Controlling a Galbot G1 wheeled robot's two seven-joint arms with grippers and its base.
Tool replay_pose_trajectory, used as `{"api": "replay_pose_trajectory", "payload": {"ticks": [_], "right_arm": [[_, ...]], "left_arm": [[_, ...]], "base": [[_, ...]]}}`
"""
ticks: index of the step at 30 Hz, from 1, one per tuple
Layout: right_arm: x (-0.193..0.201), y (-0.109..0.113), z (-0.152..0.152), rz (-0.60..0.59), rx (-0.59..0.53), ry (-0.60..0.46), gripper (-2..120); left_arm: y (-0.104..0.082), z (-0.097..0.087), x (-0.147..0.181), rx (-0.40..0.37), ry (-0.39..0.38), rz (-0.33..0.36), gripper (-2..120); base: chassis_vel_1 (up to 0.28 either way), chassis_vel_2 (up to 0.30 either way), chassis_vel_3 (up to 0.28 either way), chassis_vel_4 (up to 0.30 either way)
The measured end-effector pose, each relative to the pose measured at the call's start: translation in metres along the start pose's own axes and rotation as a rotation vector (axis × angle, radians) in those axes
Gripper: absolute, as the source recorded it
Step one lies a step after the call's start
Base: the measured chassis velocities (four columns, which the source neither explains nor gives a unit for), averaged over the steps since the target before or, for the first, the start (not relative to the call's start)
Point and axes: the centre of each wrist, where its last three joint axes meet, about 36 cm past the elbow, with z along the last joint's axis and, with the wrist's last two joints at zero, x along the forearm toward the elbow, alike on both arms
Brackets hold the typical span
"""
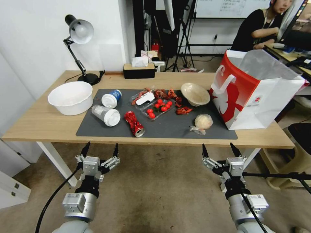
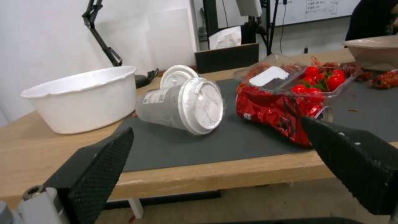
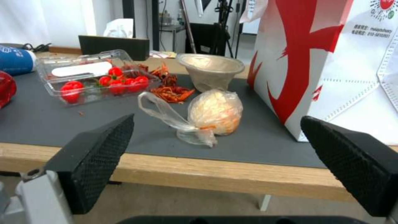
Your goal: Pick up the trash from the table and place it into the takeout bag.
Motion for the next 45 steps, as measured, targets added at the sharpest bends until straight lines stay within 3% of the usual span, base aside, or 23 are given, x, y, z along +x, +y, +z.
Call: {"api": "replay_pose_trajectory", "payload": {"ticks": [27, 38, 45], "right_arm": [[-0.002, -0.001, -0.001, 0.002, -0.004, 0.005, 100], [-0.047, -0.041, -0.045, 0.086, -0.062, 0.106, 100], [-0.054, -0.048, -0.055, 0.097, -0.073, 0.126, 100]], "left_arm": [[0.001, -0.001, -0.002, 0.004, 0.007, -0.002, 100], [0.022, -0.027, -0.046, 0.093, 0.147, -0.012, 100], [0.026, -0.020, -0.056, 0.113, 0.149, -0.011, 100]], "base": [[0.000, 0.000, 0.000, 0.000], [0.000, 0.000, 0.000, 0.000], [0.000, 0.000, 0.000, 0.000]]}}
